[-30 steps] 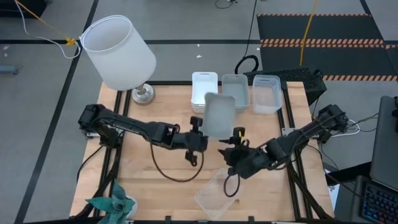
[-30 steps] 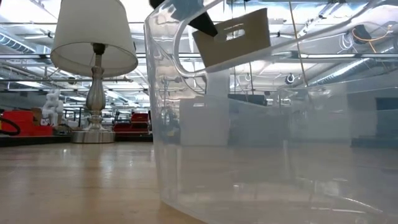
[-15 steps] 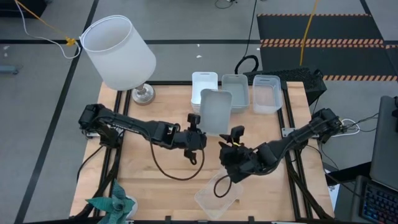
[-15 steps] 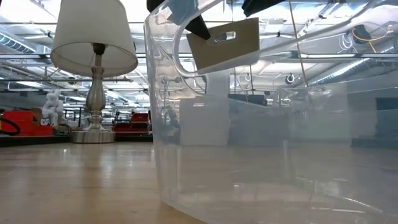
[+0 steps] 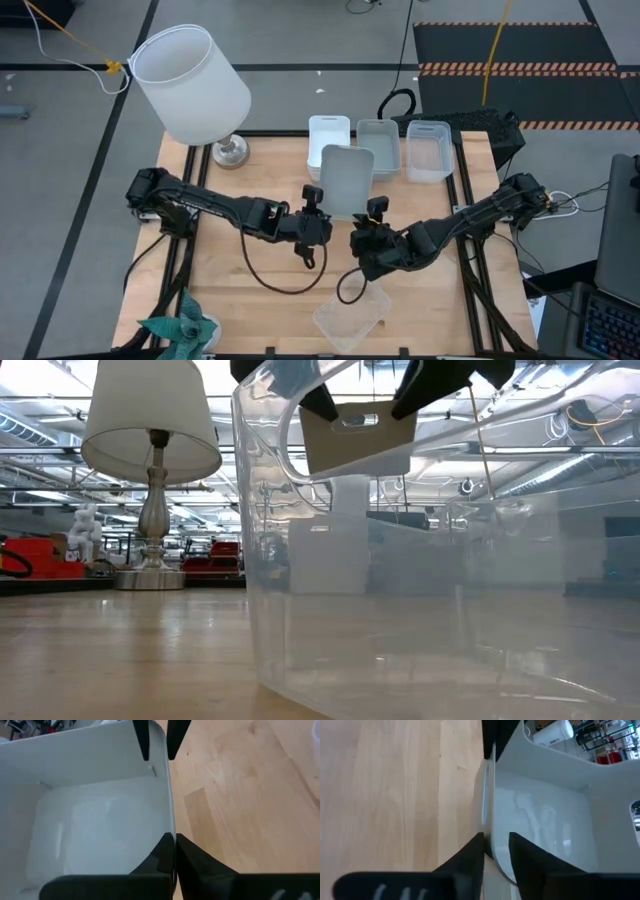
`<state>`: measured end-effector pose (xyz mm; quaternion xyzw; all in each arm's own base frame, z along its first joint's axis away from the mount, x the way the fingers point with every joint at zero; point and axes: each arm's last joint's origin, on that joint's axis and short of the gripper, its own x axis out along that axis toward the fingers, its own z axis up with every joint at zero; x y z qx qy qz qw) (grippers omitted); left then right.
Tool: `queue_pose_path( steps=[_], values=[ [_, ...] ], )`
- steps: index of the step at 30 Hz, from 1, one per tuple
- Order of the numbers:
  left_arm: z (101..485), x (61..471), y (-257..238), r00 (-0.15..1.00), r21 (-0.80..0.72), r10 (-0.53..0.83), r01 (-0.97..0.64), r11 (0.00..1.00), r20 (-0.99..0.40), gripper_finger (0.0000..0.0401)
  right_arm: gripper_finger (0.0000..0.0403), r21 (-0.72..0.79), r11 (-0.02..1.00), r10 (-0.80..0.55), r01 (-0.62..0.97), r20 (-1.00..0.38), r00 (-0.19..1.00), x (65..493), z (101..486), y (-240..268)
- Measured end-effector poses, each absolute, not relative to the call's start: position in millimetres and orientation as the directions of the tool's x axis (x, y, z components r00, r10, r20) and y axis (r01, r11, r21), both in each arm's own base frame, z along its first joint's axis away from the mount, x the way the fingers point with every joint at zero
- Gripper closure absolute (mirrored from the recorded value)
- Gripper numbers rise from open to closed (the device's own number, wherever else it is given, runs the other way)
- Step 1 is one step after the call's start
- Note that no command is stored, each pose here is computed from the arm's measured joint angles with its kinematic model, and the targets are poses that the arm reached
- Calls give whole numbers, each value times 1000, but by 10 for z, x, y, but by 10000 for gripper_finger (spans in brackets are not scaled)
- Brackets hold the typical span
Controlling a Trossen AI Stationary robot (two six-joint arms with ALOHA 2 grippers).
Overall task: Stack baskets by color
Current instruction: Stack the bottom gray bin on top of the top gray bin
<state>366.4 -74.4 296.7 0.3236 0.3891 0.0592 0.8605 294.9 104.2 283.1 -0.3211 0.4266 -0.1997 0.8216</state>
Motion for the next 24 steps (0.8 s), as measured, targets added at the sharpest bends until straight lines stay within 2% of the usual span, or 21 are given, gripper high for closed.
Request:
queue_pose_path(
  steps=[6, 8, 11, 18, 21, 24],
  values=[
    [2974, 3671, -749, 697, 611, 353, 153, 777, -624, 395, 388, -697, 717, -593, 30, -586, 553, 2953, 2824, 1031],
    [2975, 3670, -753, 699, 611, 351, 155, 776, -623, 397, 396, -689, 724, -583, 23, -594, 553, 2953, 2821, 1033],
    [2974, 3665, -775, 700, 611, 346, 163, 775, -625, 393, 388, -675, 738, -567, 15, -608, 556, 2958, 2818, 1036],
    [2990, 3683, -810, 725, 594, 307, 173, 786, -616, 394, 320, -680, 733, -576, 24, -602, 553, 2960, 2823, 1017],
    [2990, 3683, -810, 726, 594, 306, 173, 786, -616, 393, 324, -679, 734, -576, 25, -602, 552, 2962, 2823, 1014],
    [2993, 3686, -808, 728, 595, 306, 170, 786, -613, 397, 359, -681, 732, -573, 12, -607, 551, 2960, 2821, 1014]
  ],
)
